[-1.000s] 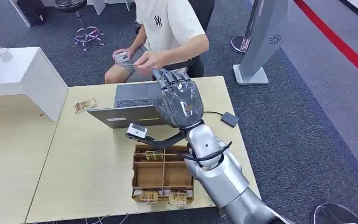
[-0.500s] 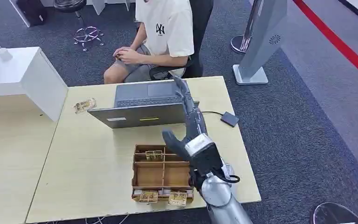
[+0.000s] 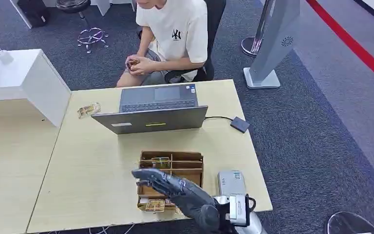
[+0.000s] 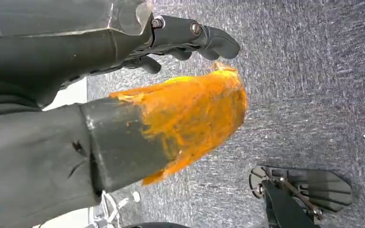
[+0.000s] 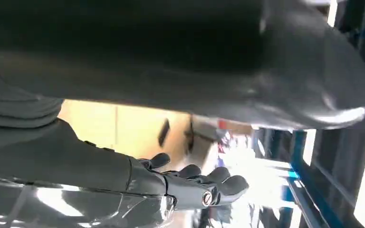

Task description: Pass the card to the sensor for recognition and then transmit it.

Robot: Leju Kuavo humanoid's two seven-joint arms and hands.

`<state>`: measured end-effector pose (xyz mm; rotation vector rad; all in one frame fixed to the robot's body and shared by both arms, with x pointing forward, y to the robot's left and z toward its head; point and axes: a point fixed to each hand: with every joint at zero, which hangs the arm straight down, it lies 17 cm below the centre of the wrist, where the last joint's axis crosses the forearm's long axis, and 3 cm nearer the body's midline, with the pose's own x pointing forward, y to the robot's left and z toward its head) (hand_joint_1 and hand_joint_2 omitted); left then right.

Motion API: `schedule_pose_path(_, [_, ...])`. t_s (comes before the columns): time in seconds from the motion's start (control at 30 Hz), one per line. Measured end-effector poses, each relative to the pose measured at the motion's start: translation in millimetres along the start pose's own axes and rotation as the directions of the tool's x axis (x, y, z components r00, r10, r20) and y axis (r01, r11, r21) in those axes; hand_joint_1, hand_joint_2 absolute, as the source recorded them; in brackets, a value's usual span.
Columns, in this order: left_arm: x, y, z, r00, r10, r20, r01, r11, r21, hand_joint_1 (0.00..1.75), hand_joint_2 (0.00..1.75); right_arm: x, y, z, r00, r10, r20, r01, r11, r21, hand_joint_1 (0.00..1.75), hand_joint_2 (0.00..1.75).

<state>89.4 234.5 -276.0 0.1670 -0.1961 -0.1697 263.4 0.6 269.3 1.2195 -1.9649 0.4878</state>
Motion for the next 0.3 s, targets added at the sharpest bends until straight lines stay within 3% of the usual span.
schedule_pose_path(0.3, [4, 2, -1, 1.0, -0.012, 0.008, 0.012, 1.0, 0.001, 0.0, 0.0, -105, 48, 72, 0.943, -0.078, -0.324, 0.121, 0.986, 0.115, 0.0, 0.0])
